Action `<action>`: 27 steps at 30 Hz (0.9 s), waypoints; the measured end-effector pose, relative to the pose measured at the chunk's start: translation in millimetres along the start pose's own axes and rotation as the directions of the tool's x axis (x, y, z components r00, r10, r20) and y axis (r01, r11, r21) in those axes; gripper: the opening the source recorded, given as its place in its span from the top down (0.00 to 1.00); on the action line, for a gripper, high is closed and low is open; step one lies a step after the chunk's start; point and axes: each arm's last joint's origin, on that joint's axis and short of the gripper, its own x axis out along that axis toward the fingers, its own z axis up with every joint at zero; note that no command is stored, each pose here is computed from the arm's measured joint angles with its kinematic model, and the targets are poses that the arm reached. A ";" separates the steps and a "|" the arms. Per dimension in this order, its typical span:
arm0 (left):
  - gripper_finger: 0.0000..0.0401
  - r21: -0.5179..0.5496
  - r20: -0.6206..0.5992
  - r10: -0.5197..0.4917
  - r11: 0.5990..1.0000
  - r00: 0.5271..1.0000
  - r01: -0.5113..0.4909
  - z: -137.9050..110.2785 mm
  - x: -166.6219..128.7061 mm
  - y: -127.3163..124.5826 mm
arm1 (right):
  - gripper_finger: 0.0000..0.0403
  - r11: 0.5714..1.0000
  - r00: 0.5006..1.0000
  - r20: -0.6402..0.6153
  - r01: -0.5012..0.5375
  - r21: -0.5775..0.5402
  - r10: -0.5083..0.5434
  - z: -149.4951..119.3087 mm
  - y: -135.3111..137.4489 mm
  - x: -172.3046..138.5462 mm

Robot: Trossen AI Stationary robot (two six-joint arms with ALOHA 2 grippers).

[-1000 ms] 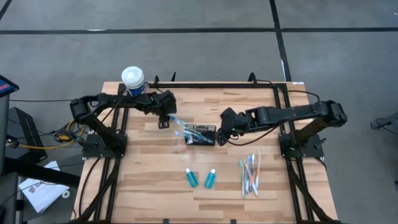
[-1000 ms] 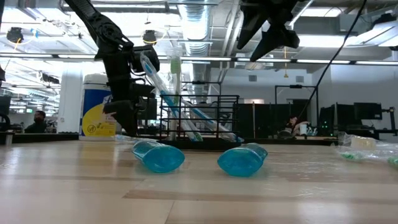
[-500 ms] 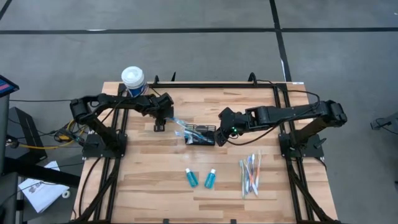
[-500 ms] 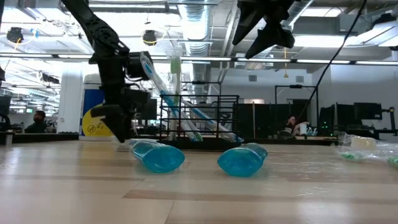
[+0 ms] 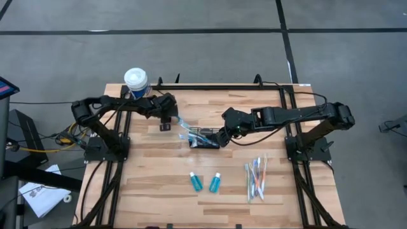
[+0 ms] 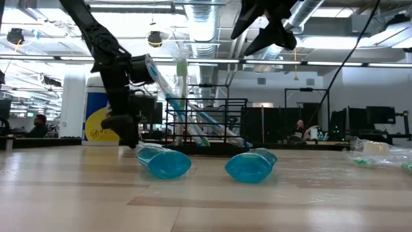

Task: Pick & Place toothbrushing station
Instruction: Put the blue toothbrush into the mesh

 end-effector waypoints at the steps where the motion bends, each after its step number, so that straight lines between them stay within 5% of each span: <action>1: 0.70 -0.008 0.012 0.007 1.000 1.000 -0.007 0.2 0.2 2.0 | 0.47 1.000 1.000 -0.001 -0.002 0.005 0.002 -0.4 0.5 -0.1; 6: 0.78 -0.014 0.021 -0.006 1.000 1.000 0.006 -1.6 1.0 5.2 | 0.47 1.000 1.000 0.001 -0.013 0.006 0.013 -1.0 2.2 -0.4; 10: 0.78 0.090 0.025 0.002 0.996 1.000 -0.004 0.4 -1.4 5.3 | 0.47 0.999 0.999 0.011 -0.031 0.012 0.031 0.7 3.3 -0.3; 19: 0.62 0.119 0.088 0.069 0.990 0.994 -0.079 24.8 -15.0 17.1 | 0.47 0.999 0.999 0.008 -0.033 0.026 0.033 4.9 -0.5 0.7; 27: 0.56 0.153 -0.015 -0.015 0.988 1.000 0.017 11.3 8.6 10.1 | 0.47 0.998 0.998 0.000 -0.060 0.011 0.060 5.3 1.0 0.7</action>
